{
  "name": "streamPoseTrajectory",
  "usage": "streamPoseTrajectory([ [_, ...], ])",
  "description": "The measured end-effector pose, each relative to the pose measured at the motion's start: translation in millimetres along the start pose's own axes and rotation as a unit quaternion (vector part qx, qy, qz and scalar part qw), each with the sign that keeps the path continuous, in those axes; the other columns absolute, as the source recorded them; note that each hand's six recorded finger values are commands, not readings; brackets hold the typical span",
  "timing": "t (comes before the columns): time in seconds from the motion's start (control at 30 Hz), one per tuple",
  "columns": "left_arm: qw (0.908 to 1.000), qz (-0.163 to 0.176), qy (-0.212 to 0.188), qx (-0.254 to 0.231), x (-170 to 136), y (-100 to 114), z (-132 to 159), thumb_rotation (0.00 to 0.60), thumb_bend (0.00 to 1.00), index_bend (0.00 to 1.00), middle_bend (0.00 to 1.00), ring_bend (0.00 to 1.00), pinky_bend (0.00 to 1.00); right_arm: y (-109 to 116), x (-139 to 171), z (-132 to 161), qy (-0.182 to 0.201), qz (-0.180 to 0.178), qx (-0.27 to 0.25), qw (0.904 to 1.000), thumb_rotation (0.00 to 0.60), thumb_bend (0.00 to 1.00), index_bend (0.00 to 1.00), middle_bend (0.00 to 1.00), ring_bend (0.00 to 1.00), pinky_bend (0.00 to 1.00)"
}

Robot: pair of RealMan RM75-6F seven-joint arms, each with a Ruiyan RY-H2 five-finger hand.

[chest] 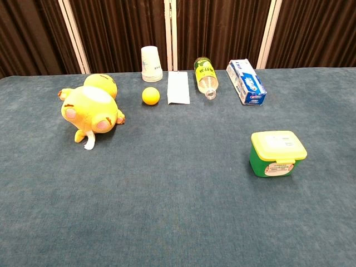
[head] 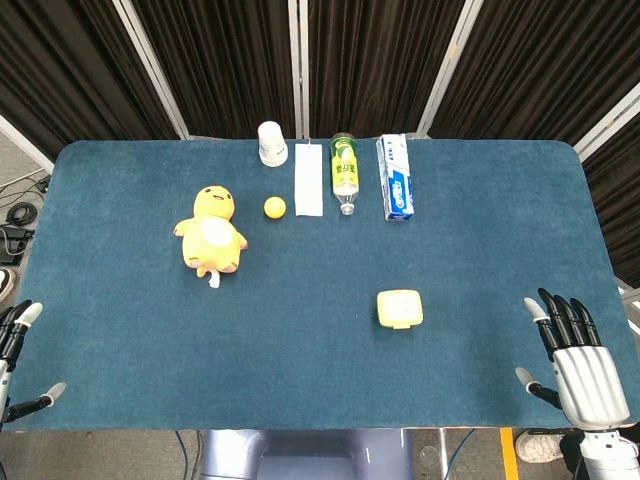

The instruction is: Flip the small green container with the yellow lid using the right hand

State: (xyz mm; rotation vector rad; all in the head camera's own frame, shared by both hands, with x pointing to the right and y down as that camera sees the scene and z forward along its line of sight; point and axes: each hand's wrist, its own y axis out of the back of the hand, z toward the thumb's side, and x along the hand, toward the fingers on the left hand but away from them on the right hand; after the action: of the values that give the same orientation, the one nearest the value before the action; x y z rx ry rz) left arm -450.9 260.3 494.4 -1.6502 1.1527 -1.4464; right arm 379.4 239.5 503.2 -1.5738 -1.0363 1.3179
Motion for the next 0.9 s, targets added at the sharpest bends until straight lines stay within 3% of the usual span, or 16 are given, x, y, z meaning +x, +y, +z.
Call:
streamPoseTrajectory([
  [0.37, 1.0000, -0.005, 0.004, 0.005, 2.8, -3.5, -1.4, 0.600, 0.00, 0.00, 0.00, 0.00, 0.00, -11.0, -5.6, 6.3, 0.014, 0.022, 0.004, 0.9996, 0.600, 0.08, 0.00, 0.00, 0.00, 0.00],
  [0.57, 0.9999, -0.009, 0.008, 0.009, 12.5, -9.5, -2.8, 0.600, 0.00, 0.00, 0.00, 0.00, 0.00, -29.6, -31.6, 25.9, 0.056, 0.063, 0.033, 0.9959, 0.600, 0.09, 0.00, 0.00, 0.00, 0.00],
  [0.67, 0.9999, -0.009, 0.008, 0.011, 17.9, -12.8, -3.8, 0.600, 0.00, 0.00, 0.00, 0.00, 0.00, -41.3, -51.5, 45.7, 0.091, 0.089, 0.050, 0.9906, 0.600, 0.11, 0.00, 0.00, 0.00, 0.00],
  [0.9, 0.9993, -0.015, 0.032, 0.011, 27.7, -16.5, -14.1, 0.600, 0.00, 0.00, 0.00, 0.00, 0.00, -75.0, -102.4, 104.2, 0.166, 0.142, 0.130, 0.9671, 0.600, 0.13, 0.00, 0.00, 0.00, 0.00],
])
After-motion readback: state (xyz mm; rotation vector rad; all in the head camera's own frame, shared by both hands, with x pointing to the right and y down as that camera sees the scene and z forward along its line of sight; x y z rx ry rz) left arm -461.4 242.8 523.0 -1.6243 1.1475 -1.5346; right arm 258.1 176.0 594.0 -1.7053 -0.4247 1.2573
